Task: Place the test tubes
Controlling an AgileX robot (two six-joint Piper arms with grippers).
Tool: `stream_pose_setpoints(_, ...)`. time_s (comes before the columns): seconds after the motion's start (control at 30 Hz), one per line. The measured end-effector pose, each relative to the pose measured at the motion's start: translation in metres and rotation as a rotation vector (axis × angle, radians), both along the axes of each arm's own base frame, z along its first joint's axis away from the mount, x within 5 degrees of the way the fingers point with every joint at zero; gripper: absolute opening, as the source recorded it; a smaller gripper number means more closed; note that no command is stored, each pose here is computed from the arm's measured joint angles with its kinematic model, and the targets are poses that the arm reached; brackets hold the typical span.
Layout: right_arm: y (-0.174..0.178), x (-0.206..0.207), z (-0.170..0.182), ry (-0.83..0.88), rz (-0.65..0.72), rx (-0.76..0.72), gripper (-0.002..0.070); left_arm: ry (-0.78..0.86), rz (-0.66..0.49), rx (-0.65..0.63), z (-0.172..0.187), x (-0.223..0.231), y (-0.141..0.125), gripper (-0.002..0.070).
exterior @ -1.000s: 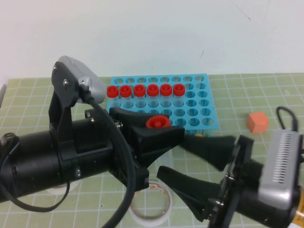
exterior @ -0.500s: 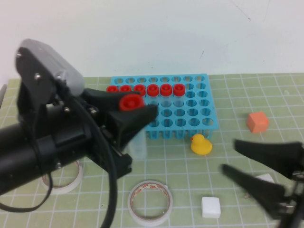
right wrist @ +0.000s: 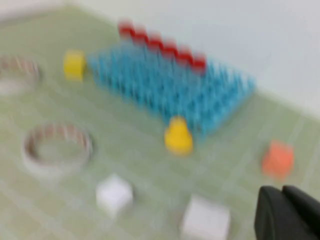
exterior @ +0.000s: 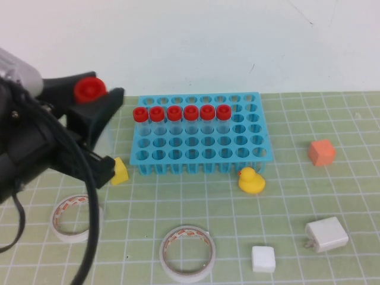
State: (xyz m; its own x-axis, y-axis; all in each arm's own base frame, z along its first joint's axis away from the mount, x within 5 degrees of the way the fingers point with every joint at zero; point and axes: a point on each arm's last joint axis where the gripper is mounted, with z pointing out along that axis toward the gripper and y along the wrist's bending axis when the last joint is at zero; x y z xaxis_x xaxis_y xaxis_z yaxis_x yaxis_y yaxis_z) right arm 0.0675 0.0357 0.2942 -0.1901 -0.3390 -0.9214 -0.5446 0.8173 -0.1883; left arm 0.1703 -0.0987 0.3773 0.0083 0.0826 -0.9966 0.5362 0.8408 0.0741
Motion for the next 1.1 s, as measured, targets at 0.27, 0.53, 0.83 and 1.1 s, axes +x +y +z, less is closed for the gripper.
stream_pose_setpoints(0.27,-0.007,-0.026,-0.018,0.117,0.181,-0.171,-0.0001,-0.047,0.023,0.051,0.002,-0.003,0.004,0.0248)
stream_pose_setpoints(0.53,-0.004,-0.036,-0.025,0.17,0.319,-0.252,-0.0001,-0.004,0.122,0.101,-0.018,0.002,0.012,0.0248)
stream_pose_setpoints(0.83,-0.004,-0.037,-0.025,0.173,0.326,-0.253,-0.0001,0.024,0.137,0.082,-0.022,0.002,0.013,0.0248)
stream_pose_setpoints(1.1,-0.004,-0.037,-0.025,0.175,0.326,-0.254,-0.0001,0.02,0.137,0.089,-0.022,0.002,0.013,0.0248)
